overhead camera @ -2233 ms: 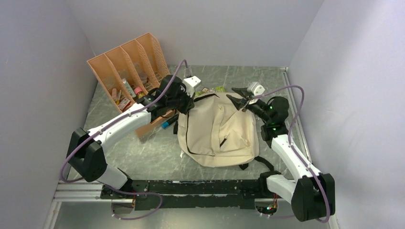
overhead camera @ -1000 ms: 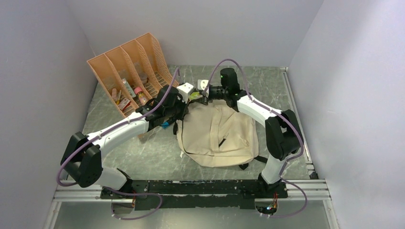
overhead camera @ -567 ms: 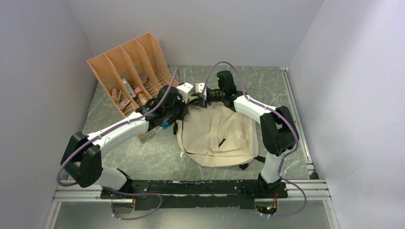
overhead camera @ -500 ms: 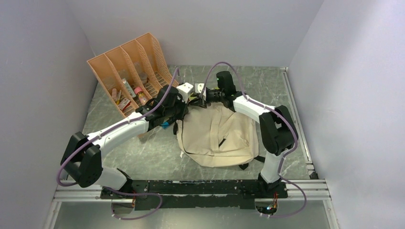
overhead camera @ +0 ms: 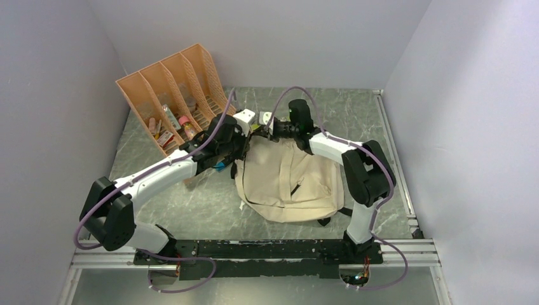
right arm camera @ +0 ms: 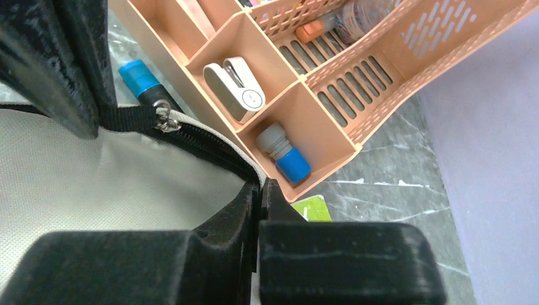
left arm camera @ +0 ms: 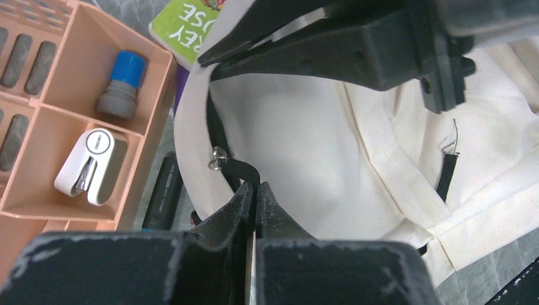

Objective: Pack the student bag
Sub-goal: Unzip the student bag at the center of the board.

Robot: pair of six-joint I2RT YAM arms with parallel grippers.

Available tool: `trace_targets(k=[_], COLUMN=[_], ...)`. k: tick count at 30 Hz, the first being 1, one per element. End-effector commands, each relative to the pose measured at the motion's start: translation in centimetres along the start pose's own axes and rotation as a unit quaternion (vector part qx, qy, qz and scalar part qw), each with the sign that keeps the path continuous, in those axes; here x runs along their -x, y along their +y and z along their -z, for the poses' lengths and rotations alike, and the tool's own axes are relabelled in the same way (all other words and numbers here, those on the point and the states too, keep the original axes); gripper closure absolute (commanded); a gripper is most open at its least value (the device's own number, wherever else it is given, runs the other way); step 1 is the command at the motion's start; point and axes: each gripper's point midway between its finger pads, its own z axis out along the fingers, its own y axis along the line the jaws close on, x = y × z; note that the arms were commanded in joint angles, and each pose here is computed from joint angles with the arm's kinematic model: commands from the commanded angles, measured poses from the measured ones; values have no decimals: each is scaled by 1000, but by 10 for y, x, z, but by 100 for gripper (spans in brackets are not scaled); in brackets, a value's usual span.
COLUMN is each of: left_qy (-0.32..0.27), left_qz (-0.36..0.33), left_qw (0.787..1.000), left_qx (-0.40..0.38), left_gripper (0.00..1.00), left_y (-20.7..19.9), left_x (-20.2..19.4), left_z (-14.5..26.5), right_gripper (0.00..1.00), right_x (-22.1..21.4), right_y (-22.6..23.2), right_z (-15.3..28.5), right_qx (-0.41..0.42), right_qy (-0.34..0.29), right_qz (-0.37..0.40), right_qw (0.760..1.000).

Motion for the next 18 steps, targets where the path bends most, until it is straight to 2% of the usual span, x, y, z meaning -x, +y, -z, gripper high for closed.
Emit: trace_targets(k=[1, 7, 13, 18], left_qy=[-9, -19, -22, -28], left_qz=[24, 37, 52, 62], left_qw=[999, 998, 998, 998], left_qx=[31, 39, 17, -10], left_gripper=[95, 95, 95, 95], left_y=[10, 12, 4, -6], left_x=[9, 14, 13, 17], left_z=[16, 34, 38, 39], right_gripper=[100, 100, 100, 100], right_x=[31, 64, 106, 122], right_y=[-35, -74, -94, -116], right_z=[21, 75, 124, 159], right_qx=[-97, -260, -357, -440], right_qy=[-25, -14, -26, -24], right_qz=[22, 25, 37, 10], right_qw=[995, 965, 933, 898])
